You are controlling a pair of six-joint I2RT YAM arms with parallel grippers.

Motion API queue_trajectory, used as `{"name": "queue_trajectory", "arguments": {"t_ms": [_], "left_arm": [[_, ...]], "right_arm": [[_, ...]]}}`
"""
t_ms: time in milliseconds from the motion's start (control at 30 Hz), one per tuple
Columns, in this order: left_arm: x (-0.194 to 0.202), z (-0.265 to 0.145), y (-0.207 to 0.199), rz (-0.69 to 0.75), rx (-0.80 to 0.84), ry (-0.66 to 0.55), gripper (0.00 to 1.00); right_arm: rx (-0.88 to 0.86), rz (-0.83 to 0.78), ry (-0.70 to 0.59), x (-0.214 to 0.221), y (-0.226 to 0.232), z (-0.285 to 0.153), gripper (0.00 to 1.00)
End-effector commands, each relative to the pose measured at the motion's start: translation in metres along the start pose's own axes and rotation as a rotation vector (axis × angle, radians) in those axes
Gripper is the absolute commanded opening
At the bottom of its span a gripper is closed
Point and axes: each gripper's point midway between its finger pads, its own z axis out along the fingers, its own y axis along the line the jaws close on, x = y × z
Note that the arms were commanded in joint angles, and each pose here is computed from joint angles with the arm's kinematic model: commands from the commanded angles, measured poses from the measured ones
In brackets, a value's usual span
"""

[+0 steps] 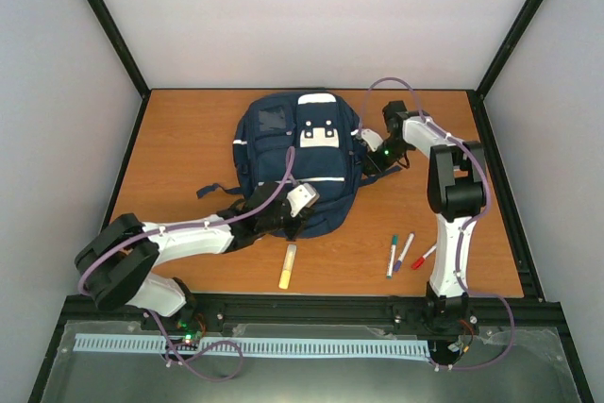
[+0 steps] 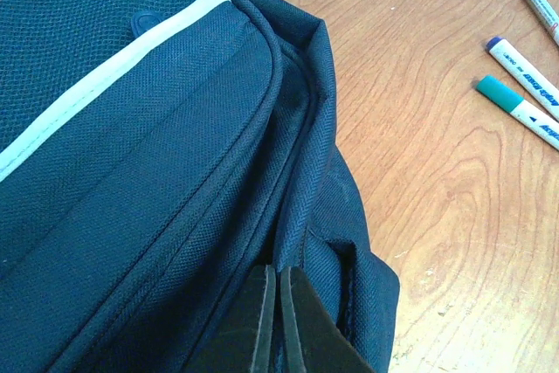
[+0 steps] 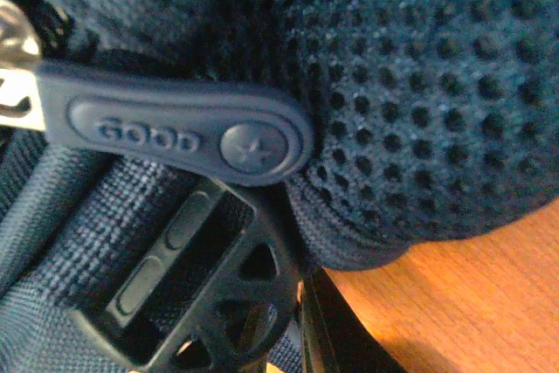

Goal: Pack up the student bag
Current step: Zip the student bag at the center of the board.

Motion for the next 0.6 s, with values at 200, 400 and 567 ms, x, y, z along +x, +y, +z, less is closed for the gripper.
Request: {"name": "queue_trajectory", "arguments": {"t_ms": [200, 400, 567], "left_arm": [[-0.044, -0.001, -0.009, -0.096, 0.051, -0.059, 0.15], [-0.070, -0.015, -0.013, -0.158, 0.067, -0.096, 0.45], [-0.093, -0.036, -0.004, -0.212, 0.006, -0.126, 0.99]], "right_arm": [[0.046, -0.013, -0.107, -0.005, 0.016, -0.040, 0.53], [0.014, -0.059, -0.216, -0.010, 0.053, -0.083, 1.00], [0.072, -0.121, -0.308, -0.018, 0.078, -0.124, 1.00]]}}
